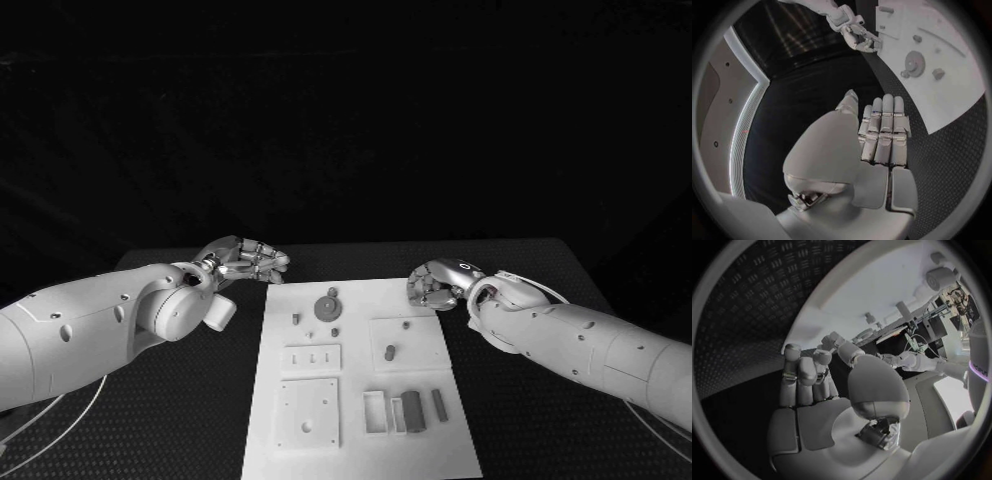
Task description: Assemble the parts on the task board
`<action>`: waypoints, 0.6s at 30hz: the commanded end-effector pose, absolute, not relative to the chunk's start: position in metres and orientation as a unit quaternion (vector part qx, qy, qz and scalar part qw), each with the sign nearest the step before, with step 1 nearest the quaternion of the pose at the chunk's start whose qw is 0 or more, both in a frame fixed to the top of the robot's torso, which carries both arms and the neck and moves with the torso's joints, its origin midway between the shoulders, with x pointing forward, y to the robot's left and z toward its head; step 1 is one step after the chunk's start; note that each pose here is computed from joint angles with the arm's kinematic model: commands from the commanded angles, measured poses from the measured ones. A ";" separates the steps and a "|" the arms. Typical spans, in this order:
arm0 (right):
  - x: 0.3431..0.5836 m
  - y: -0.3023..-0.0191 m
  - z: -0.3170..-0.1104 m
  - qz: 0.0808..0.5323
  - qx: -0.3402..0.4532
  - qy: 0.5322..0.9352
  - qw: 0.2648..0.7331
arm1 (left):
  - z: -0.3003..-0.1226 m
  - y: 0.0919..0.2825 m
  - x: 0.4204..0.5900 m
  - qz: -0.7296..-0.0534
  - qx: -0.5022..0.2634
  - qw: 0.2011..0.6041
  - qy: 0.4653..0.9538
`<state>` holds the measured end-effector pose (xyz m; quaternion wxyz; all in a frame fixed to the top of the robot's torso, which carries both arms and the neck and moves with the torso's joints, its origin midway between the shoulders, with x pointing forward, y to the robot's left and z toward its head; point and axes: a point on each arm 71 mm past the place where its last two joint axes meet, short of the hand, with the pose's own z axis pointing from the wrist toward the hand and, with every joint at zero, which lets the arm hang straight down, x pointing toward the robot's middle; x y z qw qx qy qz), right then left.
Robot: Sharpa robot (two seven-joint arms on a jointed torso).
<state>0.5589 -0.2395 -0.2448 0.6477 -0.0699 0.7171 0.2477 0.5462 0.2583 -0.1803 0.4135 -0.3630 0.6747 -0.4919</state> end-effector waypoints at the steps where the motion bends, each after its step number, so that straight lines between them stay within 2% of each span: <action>1: 0.557 -0.230 -0.230 0.244 -0.079 0.694 0.672 | -0.180 0.250 0.541 -0.481 -0.348 0.423 0.685; 4: 0.553 -0.218 -0.216 0.259 -0.087 0.684 0.677 | -0.178 0.245 0.531 -0.472 -0.339 0.429 0.691; 8: 0.548 -0.205 -0.203 0.268 -0.098 0.678 0.677 | -0.178 0.240 0.529 -0.465 -0.336 0.431 0.696; 13: 0.535 -0.174 -0.189 0.285 -0.119 0.669 0.676 | -0.183 0.230 0.526 -0.457 -0.317 0.396 0.731; 18: 0.526 -0.152 -0.184 0.292 -0.128 0.666 0.674 | -0.186 0.211 0.520 -0.455 -0.286 0.374 0.756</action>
